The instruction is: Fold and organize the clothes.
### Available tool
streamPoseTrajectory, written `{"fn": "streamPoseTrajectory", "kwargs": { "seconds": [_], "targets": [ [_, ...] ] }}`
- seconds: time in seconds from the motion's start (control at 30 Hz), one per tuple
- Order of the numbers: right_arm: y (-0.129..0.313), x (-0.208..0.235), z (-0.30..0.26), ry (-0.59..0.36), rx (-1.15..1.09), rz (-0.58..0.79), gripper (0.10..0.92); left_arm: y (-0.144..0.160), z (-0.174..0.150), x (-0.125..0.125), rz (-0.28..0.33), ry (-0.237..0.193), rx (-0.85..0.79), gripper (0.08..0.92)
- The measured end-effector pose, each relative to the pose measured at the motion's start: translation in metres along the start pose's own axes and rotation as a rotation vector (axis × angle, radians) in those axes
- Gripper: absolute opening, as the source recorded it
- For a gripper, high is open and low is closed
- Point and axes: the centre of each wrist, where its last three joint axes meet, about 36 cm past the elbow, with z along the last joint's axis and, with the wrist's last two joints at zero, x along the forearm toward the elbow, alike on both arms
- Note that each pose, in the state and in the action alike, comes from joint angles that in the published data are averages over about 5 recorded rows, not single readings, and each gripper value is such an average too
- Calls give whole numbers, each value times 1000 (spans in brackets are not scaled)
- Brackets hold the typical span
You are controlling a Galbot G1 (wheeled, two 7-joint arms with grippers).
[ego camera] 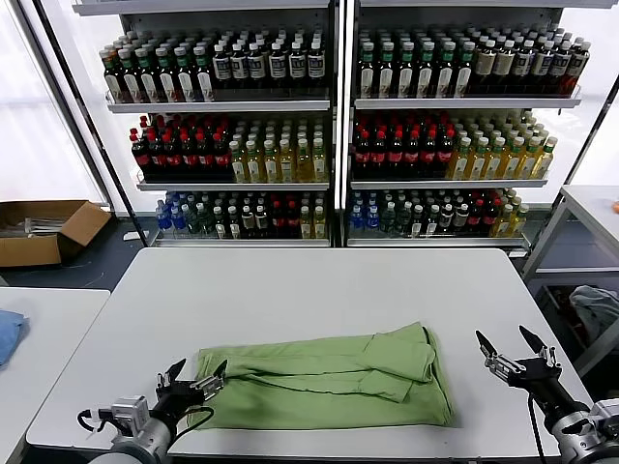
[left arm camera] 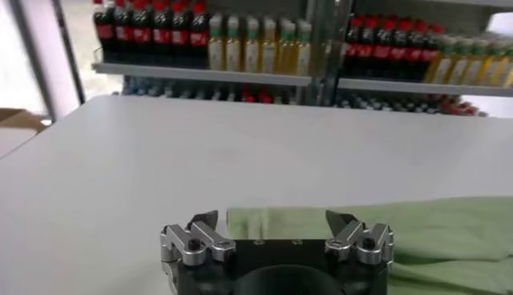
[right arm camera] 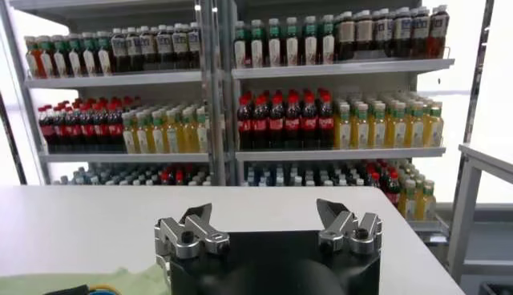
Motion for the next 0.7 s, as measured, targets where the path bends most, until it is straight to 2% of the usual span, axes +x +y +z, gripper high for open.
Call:
{"fn": "streamPoseTrajectory", "kwargs": {
  "seconds": [0.2, 0.4, 0.53, 0.7],
  "targets": [
    [-2, 2, 0, -9, -2, 2, 823, -10, 18, -7, -70, 27, 14, 823],
    [-2, 2, -1, -17, -5, 0, 823, -22, 32, -7, -97, 52, 18, 800],
    [-1, 2, -2, -24, -7, -1, 823, -30, 38, -5, -102, 55, 18, 716],
    [-1, 2, -2, -26, -11, -1, 823, -36, 44, -5, -110, 57, 16, 570]
  ]
}}
